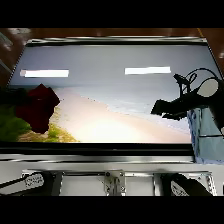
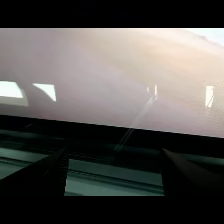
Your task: Fold the shirts.
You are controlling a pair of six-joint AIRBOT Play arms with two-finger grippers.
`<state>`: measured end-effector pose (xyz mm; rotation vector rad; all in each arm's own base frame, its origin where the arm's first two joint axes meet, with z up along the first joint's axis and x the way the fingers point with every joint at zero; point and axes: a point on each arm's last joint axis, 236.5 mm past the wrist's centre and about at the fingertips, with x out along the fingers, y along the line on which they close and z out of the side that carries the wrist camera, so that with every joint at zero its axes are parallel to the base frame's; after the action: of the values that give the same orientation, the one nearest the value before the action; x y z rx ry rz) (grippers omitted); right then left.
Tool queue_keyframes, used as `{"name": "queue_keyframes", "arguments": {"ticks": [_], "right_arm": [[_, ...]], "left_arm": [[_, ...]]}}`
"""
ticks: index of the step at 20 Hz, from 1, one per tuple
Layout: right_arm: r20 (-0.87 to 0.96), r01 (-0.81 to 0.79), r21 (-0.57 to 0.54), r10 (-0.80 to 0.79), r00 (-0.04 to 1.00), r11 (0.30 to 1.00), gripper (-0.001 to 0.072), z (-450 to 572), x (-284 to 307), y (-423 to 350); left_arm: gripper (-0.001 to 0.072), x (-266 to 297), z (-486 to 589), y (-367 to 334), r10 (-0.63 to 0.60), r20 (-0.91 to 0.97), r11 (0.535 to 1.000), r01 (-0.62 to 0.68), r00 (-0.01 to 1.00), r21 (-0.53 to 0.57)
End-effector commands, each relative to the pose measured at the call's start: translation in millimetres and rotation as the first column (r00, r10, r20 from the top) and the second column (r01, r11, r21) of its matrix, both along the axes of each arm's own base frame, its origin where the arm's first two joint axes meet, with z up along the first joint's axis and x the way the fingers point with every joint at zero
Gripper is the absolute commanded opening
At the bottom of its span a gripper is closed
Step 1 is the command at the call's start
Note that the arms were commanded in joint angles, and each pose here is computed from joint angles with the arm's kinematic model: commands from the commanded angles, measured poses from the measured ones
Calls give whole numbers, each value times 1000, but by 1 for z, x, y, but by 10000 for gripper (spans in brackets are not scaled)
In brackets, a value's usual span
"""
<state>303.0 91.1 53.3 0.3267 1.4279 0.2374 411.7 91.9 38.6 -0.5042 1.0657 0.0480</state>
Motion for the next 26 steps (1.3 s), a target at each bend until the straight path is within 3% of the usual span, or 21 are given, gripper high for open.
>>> {"name": "queue_keyframes", "arguments": {"ticks": [1, 4, 7, 12, 15, 16, 17, 18, 19, 24, 26], "right_arm": [[-80, -44, -3, 44, 996, 999, 676, -2, -21, 0], [-221, -141, -18, 134, 966, 990, 676, -3, -60, -7], [-334, -190, -109, 144, 931, 976, 676, -3, -88, -34], [-299, -210, -212, 142, 944, 954, 676, 5, -93, -57], [-286, -228, -214, 163, 944, 950, 676, 7, -94, -58], [-277, -230, -216, 166, 947, 949, 676, 7, -92, -58], [-262, -225, -224, 164, 951, 948, 677, 6, -88, -59], [-244, -218, -238, 159, 957, 947, 676, 5, -83, -62], [-222, -212, -259, 156, 963, 942, 676, 4, -77, -65], [-107, -190, -499, 158, 982, 846, 677, 4, -39, -120], [-42, -163, -521, 166, 985, 838, 677, 5, -22, -123]], "left_arm": [[43, -2, 130, -92, -156, 348, 985, 173, 924, -17], [43, -31, 173, -198, -321, 438, 927, 374, 840, -37], [43, -62, 172, -299, -502, 459, 811, 584, 733, -44], [43, -97, 94, -419, -676, 349, 656, 745, 649, -116], [44, -117, 41, -461, -731, 243, 613, 771, 637, -175], [51, -121, 31, -471, -738, 229, 606, 773, 634, -188], [189, -124, 23, -479, -740, 216, 601, 770, 637, -213], [488, -126, 18, -483, -735, 204, 602, 760, 647, -243], [644, -122, 18, -482, -712, 190, 624, 734, 676, -269], [663, -52, 68, -379, -578, 147, 739, 592, 802, -322], [659, -42, 78, -312, -524, 99, 790, 526, 846, -314]]}}
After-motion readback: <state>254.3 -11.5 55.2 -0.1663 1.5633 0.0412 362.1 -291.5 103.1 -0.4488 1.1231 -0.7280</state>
